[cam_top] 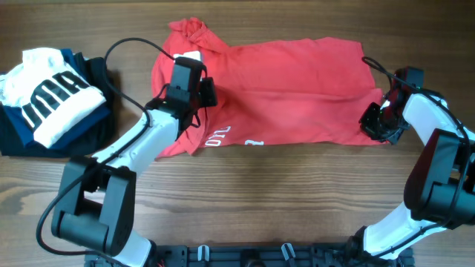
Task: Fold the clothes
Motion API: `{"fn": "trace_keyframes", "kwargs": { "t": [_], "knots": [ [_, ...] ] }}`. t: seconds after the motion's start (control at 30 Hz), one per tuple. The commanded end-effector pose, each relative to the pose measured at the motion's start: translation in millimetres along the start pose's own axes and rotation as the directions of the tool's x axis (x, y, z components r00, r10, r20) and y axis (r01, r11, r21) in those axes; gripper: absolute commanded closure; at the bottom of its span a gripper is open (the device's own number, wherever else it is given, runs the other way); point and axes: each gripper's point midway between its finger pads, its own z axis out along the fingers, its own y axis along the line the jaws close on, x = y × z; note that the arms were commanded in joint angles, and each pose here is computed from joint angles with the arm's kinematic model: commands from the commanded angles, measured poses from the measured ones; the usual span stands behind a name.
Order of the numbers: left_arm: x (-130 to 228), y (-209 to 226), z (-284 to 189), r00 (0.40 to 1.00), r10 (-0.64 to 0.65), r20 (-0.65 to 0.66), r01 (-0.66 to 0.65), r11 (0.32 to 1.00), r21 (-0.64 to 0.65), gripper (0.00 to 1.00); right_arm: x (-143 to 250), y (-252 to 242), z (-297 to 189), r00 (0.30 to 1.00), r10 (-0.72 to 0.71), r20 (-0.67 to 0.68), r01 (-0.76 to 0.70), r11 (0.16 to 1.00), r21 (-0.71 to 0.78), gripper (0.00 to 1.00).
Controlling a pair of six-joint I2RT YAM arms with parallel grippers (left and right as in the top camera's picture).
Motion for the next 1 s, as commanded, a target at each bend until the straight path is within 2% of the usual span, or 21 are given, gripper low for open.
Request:
{"fn": "trace_keyframes", "kwargs": {
  "t": [0.0,0.07,0.1,0.13,0.17,0.3,0.33,0.5,0.63,0.73,0.83,0.97],
  "knots": [
    [-13,7,-4,0.999,-0.003,0.038,0.004,0.999,-0.031,0.96,3,-4,6,1.0,-0.019,-0.012,0.019,1.0,0.022,0.81],
    [-11,8,-2,0.999,-0.003,0.032,0.004,0.999,-0.034,0.96,3,-4,6,1.0,-0.018,-0.013,0.019,1.0,0.023,0.81],
    [-9,8,0,1.0,-0.002,0.025,0.003,0.999,-0.036,0.92,4,-5,6,1.0,-0.018,-0.015,0.019,1.0,0.023,0.81],
    [-7,9,2,1.0,-0.003,0.021,0.003,0.999,-0.039,0.8,4,-5,6,1.0,-0.018,-0.015,0.019,1.0,0.023,0.81],
    [-5,10,4,1.0,-0.002,0.012,0.003,0.999,-0.042,0.73,4,-5,6,1.0,-0.018,-0.015,0.019,1.0,0.023,0.81],
    [4,14,6,1.0,-0.001,-0.02,0.0,0.998,-0.056,0.54,4,-5,6,1.0,-0.019,-0.015,0.019,1.0,0.023,0.81],
    [5,15,5,1.0,0.002,-0.025,-0.004,0.998,-0.058,0.51,4,-5,6,1.0,-0.018,-0.015,0.019,1.0,0.023,0.81],
    [16,19,-2,0.997,0.001,-0.076,-0.007,0.997,-0.08,0.49,4,-5,6,1.0,-0.018,-0.016,0.019,1.0,0.023,0.81],
    [51,35,-17,0.974,-0.008,-0.227,-0.025,0.989,-0.145,0.5,4,-5,6,1.0,-0.019,-0.017,0.019,1.0,0.024,0.81],
    [80,50,-29,0.938,-0.026,-0.346,-0.049,0.977,-0.207,0.56,4,-5,6,1.0,-0.019,-0.017,0.019,1.0,0.024,0.81],
    [85,61,-34,0.932,-0.038,-0.361,-0.063,0.963,-0.262,0.56,4,-5,6,1.0,-0.018,-0.017,0.019,1.0,0.024,0.81],
    [81,62,-33,0.939,-0.033,-0.342,-0.064,0.961,-0.269,0.55,5,-5,6,1.0,-0.018,-0.019,0.019,1.0,0.025,0.81]
  ]
}}
